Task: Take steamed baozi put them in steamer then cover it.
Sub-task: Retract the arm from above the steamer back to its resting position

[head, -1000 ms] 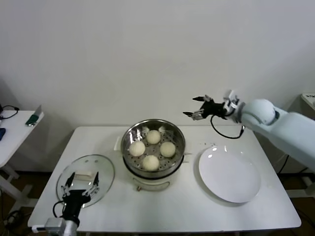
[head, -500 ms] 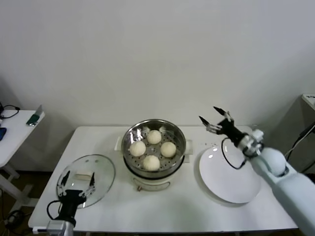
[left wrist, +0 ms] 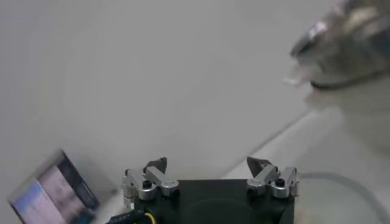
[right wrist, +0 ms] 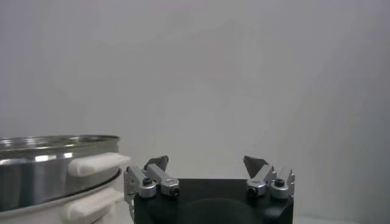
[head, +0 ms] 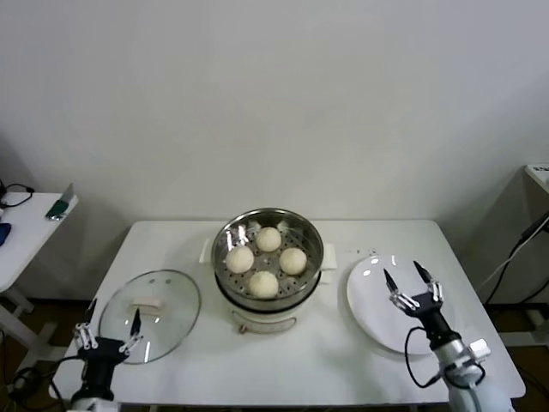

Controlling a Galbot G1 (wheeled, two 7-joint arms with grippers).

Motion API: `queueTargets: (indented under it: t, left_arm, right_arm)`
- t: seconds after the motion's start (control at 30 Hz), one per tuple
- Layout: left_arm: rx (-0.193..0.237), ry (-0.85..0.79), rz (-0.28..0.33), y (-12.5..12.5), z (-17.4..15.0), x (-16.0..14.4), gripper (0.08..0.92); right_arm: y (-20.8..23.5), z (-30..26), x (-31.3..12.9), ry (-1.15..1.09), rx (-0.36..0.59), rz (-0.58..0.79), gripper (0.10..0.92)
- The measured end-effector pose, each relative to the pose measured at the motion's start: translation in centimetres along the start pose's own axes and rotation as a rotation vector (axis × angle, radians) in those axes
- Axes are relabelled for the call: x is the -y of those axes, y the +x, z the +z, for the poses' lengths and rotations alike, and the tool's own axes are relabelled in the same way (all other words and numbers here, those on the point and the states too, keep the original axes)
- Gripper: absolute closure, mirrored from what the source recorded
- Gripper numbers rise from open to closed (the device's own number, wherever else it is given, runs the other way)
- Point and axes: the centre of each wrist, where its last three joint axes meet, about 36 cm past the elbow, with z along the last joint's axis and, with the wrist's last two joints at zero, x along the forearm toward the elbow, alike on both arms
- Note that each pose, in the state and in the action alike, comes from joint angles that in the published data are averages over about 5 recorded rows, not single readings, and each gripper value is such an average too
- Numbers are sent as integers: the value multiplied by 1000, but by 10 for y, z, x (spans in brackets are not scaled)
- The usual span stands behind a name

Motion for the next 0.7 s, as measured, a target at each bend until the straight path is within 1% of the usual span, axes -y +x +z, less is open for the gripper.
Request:
queueTargets:
  t: [0.17,0.33,0.5,0.7]
  left_arm:
    - [50,-262,-28,-3,22,9,177]
    - [92,-461,-47,-13,47,18,177]
    - [121,-596,-41,-24,72,30,177]
    - [141,-701,-16,-38,99,44,177]
  right_arm:
    - [29,18,-11,-15,-5,61,200]
    - [50,31,-23,-27,-9,95,200]
    - [65,36,-34,-39,-6,121,200]
    - [77,37,-41,-47,3,147,200]
